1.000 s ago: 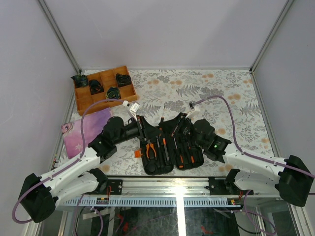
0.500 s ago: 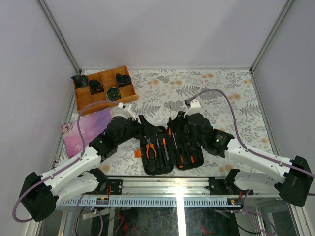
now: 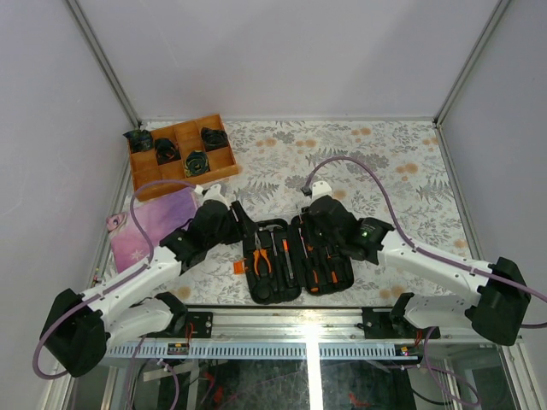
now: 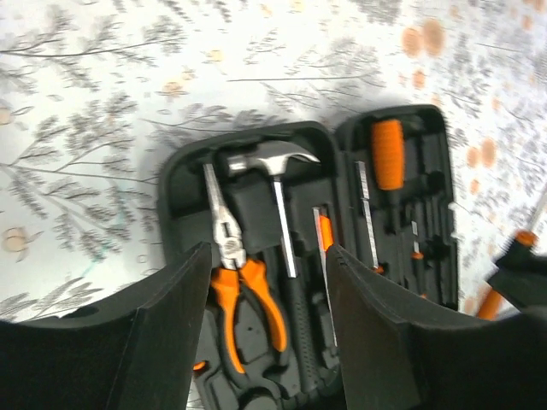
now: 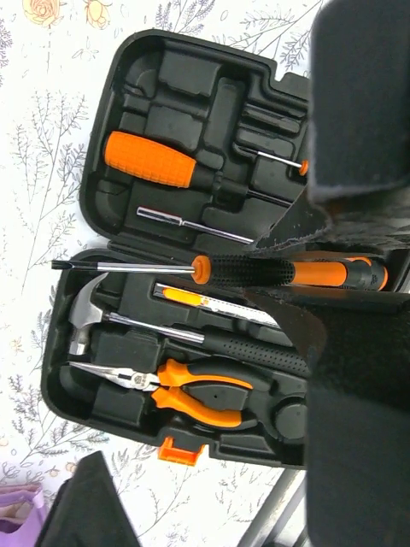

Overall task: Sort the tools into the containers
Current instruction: Place the screwdriver in the storage box.

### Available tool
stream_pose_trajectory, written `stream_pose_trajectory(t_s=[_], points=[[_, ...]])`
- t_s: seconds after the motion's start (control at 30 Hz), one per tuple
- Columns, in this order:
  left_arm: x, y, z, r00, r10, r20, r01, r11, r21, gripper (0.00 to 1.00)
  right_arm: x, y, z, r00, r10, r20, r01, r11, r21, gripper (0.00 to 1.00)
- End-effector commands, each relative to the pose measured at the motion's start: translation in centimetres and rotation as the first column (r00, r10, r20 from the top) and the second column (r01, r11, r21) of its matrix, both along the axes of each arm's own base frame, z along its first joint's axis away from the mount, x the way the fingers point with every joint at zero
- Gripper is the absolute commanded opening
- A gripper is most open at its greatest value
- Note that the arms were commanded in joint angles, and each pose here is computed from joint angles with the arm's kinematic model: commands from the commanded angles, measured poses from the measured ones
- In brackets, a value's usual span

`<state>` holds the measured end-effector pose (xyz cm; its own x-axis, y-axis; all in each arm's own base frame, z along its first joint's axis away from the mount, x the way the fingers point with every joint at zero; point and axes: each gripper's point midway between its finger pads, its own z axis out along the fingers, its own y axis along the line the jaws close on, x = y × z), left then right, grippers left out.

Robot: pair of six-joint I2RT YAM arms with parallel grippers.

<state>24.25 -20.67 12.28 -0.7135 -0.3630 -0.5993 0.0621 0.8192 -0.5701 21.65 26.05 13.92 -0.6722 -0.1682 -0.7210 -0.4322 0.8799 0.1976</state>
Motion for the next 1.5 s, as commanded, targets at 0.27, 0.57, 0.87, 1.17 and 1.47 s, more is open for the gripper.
stream_pose_trajectory(t_s=[0.27,0.57,0.87,1.17,1.47], points=[[1.3,2.0,-5.6,0.983,0.07,-0.171,-0.048,0.99,0.13,0.48,-1.7,-0.9,0.4,0.998,0.07,-0.006,-0.07,0.998,-0.002,0.0],[1.5,1.7,-7.6,0.976,0.035,-0.216,-0.001,0.988,0.155,0.32,-2.4,-1.5,-0.3,0.998,0.046,-0.032,-0.046,0.999,0.011,0.0],[1.2,2.0,-8.5,0.972,0.037,-0.234,-0.001,0.989,0.148,0.12,-2.4,-3.6,-1.4,0.999,-0.043,-0.03,0.042,0.999,-0.032,0.0],[1.5,2.5,-8.3,0.971,0.071,-0.23,-0.042,0.991,0.129,0.0,-1.5,-6.8,-2.3,0.984,-0.174,-0.025,0.171,0.98,-0.101,0.0],[1.4,3.7,-8.3,0.965,0.12,-0.232,-0.1,0.99,0.097,0.0,-1.2,-8.9,-3.0,0.974,-0.198,-0.114,0.191,0.979,-0.072,0.0]])
